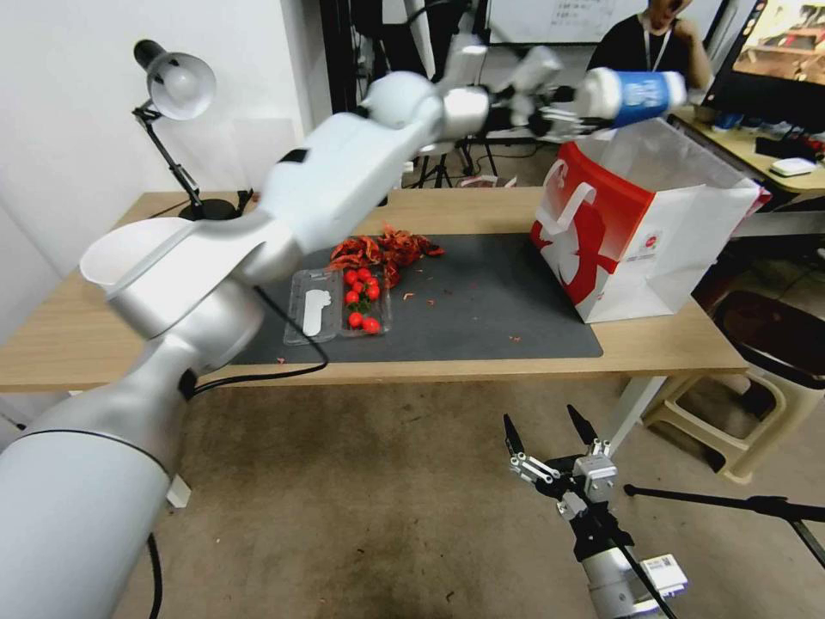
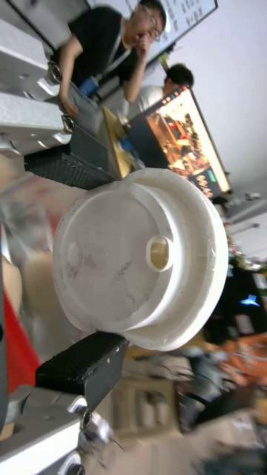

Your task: Pick up the trash from the table and place it into the takeout bag.

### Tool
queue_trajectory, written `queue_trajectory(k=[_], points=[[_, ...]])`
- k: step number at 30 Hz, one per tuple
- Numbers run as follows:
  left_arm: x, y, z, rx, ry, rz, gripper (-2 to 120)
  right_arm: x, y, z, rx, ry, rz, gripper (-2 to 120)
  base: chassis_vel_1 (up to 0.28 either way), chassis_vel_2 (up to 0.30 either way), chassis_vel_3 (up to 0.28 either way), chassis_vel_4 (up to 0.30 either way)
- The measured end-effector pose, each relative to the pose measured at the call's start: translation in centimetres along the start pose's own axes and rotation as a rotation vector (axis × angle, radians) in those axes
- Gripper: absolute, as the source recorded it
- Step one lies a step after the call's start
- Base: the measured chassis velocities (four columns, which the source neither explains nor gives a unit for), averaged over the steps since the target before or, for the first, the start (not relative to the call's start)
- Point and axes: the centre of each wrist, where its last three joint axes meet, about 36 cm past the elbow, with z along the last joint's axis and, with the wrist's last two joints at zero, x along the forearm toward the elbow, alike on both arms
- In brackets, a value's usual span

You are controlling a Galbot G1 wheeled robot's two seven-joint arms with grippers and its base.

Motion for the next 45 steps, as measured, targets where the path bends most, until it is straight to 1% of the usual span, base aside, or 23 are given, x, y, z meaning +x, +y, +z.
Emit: queue_trajectory(k=[1,3,4,7,8,9,11,12,13,14,22,24,29,37,39,41,42,43,45], points=[[-0.6,-0.2,-0.5,-0.053,0.04,-0.011,65,0.1,0.0,0.0,-0.001,-0.001,0.001,100,0.0,0.0,0.0,0.0],[-0.5,0.3,-0.9,-0.128,0.101,-0.045,65,0.2,0.0,0.1,-0.001,-0.001,0.002,100,0.0,0.0,0.0,0.0],[-0.5,0.3,-0.9,-0.128,0.101,-0.045,65,0.2,0.0,0.1,-0.001,-0.001,0.002,100,0.0,0.0,0.0,0.0],[0.2,1.2,-1.0,-0.225,0.179,-0.09,65,0.2,-0.2,0.1,0.003,-0.002,0.007,100,0.0,0.0,0.0,0.0],[0.2,1.3,-1.0,-0.252,0.2,-0.088,65,0.2,-0.2,0.1,0.003,-0.002,0.007,100,0.0,0.0,0.0,0.0],[0.2,1.3,-1.0,-0.252,0.2,-0.088,65,0.2,-0.2,0.1,0.003,-0.002,0.007,100,0.0,0.0,0.0,0.0],[-0.2,0.8,-1.0,-0.309,0.232,-0.047,65,0.2,-0.2,0.2,0.004,-0.002,0.007,100,0.0,0.0,0.0,0.0],[-0.4,0.6,-1.0,-0.333,0.24,-0.036,65,0.2,-0.3,0.2,0.003,-0.001,0.007,100,0.0,0.0,0.0,0.0],[-0.4,0.6,-1.0,-0.333,0.24,-0.036,65,0.2,-0.3,0.2,0.003,-0.001,0.007,100,0.0,0.0,0.0,0.0],[-0.5,0.5,-1.0,-0.356,0.251,-0.03,65,0.2,-0.3,0.2,0.003,-0.001,0.007,100,0.0,0.0,0.0,0.0],[0.0,1.0,-1.1,-0.391,0.284,-0.044,65,0.2,-0.2,0.2,0.001,-0.001,0.005,100,0.0,0.0,0.0,0.0],[0.0,1.1,-1.2,-0.402,0.283,-0.025,65,0.2,-0.2,0.2,0.002,-0.004,0.005,100,0.0,0.0,0.0,0.0],[0.1,1.2,-1.1,-0.407,0.287,-0.02,65,0.2,-0.2,0.2,0.002,-0.006,0.005,100,0.0,0.0,0.0,0.0],[0.4,1.6,-1.4,-0.417,0.297,-0.036,65,0.0,-0.1,0.2,-0.003,-0.01,0.004,100,0.0,0.0,0.0,0.0],[0.3,1.5,-1.5,-0.42,0.294,-0.039,67,0.0,-0.1,0.3,-0.003,-0.01,0.004,100,0.0,0.0,0.0,0.0],[0.3,1.5,-1.7,-0.422,0.291,-0.045,76,0.0,-0.1,0.3,-0.003,-0.009,0.004,100,0.0,0.0,0.0,0.0],[0.3,1.5,-1.8,-0.423,0.289,-0.046,80,0.0,-0.1,0.3,-0.003,-0.009,0.003,100,0.0,0.0,0.0,0.0],[0.3,1.5,-1.8,-0.423,0.289,-0.046,80,0.0,-0.1,0.3,-0.003,-0.009,0.003,100,0.0,0.0,0.0,0.0],[0.3,1.5,-2.0,-0.423,0.288,-0.048,89,0.0,-0.1,0.3,-0.004,-0.009,0.0,100,0.0,0.0,0.0,0.0]])
